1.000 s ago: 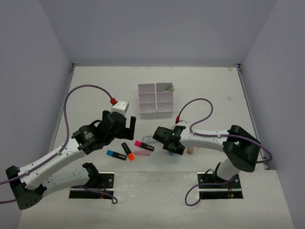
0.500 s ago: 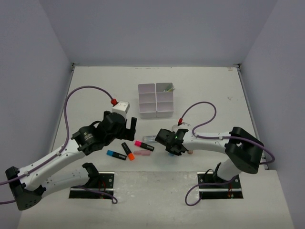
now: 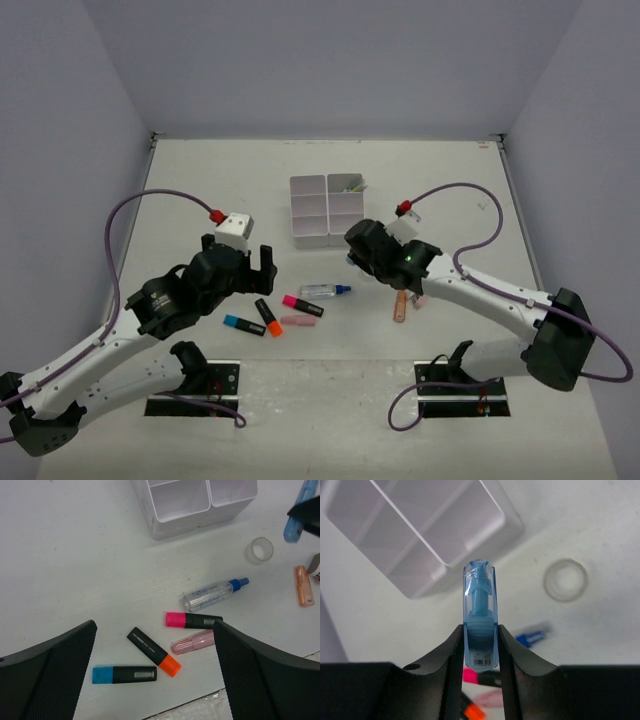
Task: Sort the stationery into containers
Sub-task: Pick up the stationery from the center of the board, then place the stationery in the storage box.
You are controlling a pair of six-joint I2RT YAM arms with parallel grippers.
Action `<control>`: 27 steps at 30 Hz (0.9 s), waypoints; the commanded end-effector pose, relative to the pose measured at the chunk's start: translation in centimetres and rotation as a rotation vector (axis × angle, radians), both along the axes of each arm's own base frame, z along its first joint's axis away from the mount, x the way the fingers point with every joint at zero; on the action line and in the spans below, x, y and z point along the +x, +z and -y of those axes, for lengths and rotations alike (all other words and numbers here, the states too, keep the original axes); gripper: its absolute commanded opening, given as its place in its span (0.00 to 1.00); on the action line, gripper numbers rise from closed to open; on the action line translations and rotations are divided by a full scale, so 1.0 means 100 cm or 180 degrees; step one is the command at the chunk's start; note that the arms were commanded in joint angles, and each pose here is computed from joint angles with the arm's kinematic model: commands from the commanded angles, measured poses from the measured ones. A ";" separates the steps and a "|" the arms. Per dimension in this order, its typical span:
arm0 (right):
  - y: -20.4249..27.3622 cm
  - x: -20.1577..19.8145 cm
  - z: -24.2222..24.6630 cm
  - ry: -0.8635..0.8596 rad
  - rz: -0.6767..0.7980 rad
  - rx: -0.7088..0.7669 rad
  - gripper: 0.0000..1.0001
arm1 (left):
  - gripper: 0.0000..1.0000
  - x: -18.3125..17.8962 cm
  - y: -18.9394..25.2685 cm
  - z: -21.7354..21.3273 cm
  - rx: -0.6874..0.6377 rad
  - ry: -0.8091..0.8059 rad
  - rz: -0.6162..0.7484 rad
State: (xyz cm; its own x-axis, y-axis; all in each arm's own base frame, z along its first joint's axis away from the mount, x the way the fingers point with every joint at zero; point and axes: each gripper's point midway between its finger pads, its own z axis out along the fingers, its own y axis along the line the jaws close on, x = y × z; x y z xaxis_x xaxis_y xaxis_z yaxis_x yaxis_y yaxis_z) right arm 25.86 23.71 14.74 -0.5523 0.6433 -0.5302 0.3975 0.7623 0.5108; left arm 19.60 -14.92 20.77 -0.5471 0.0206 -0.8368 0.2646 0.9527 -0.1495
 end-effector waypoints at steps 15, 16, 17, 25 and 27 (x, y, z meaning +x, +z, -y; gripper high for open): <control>0.052 0.164 -0.036 -0.1647 0.0067 0.1626 0.00 | 1.00 0.001 0.020 -0.008 -0.0281 0.0110 0.0267; 0.047 0.165 -0.037 -0.1658 0.0012 0.1588 0.00 | 1.00 0.000 0.020 -0.007 -0.0286 0.0106 0.0266; 0.044 0.165 -0.040 -0.1664 -0.0038 0.1578 0.00 | 1.00 0.000 0.020 -0.008 -0.0291 0.0105 0.0267; 0.012 0.157 -0.043 -0.1827 -0.0297 0.1606 0.00 | 1.00 -0.001 0.023 -0.007 -0.0324 0.0076 0.0292; 0.002 0.153 -0.038 -0.1902 -0.0331 0.1583 0.00 | 1.00 -0.001 0.022 -0.006 -0.0324 0.0062 0.0290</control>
